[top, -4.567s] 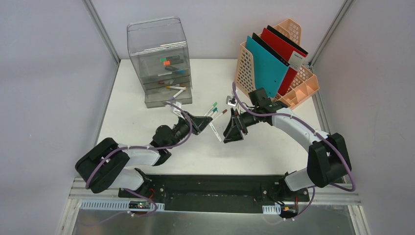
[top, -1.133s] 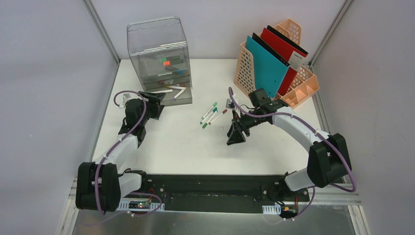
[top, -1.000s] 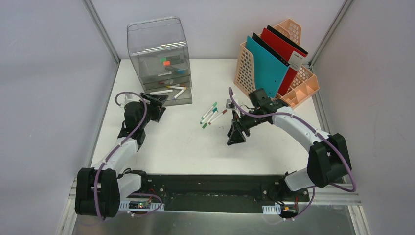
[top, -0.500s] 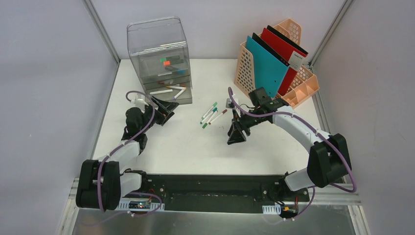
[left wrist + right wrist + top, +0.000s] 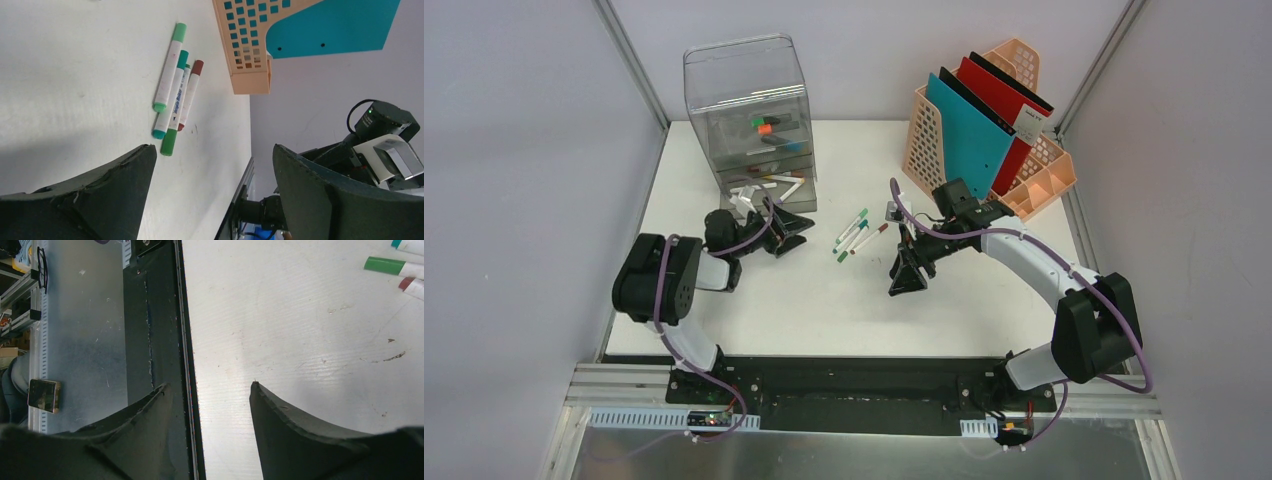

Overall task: Organize the desk
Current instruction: Pick up the stationery from the center of the board.

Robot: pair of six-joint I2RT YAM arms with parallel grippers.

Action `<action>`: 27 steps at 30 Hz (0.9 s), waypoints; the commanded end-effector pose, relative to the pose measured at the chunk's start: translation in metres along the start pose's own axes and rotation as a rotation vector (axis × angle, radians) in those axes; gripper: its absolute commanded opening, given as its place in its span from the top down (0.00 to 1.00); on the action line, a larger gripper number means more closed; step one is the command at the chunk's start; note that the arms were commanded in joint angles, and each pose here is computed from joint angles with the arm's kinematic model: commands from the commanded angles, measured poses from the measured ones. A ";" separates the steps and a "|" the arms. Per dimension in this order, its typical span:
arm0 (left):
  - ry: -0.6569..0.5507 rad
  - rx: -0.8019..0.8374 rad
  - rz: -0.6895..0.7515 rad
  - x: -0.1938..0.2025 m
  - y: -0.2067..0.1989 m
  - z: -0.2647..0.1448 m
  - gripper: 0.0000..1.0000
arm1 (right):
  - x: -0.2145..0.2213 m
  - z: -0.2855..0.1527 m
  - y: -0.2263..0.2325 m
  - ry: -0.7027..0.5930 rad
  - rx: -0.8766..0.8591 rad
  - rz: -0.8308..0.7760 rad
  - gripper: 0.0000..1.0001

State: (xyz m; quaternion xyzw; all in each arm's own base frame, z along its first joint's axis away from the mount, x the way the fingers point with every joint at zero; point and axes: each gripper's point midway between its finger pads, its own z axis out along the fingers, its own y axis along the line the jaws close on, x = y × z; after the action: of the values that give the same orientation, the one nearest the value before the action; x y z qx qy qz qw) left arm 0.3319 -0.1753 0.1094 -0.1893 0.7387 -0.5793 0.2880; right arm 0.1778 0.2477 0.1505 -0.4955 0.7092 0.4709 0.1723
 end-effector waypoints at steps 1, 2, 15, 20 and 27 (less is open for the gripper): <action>0.101 0.133 0.124 0.007 -0.030 0.022 0.10 | -0.019 -0.007 0.003 -0.034 0.013 -0.088 0.39; 0.112 0.122 0.130 0.008 -0.029 0.028 0.09 | -0.018 -0.007 0.002 -0.032 0.013 -0.085 0.39; 0.227 -0.425 0.592 0.011 -0.002 0.070 0.21 | -0.018 -0.007 0.003 -0.031 0.013 -0.090 0.39; 0.353 -0.502 0.635 0.018 0.006 0.083 0.41 | -0.018 -0.008 0.004 -0.033 0.013 -0.095 0.39; 0.394 -0.632 0.852 0.019 0.009 0.099 0.49 | -0.019 -0.008 0.004 -0.035 0.012 -0.095 0.39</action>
State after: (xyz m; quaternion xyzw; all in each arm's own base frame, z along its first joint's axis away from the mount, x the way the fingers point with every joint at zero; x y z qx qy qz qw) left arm 0.3839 -0.2637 0.0855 0.0983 0.9161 -0.2691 0.2803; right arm 0.1777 0.2474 0.1503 -0.4979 0.7079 0.4701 0.1730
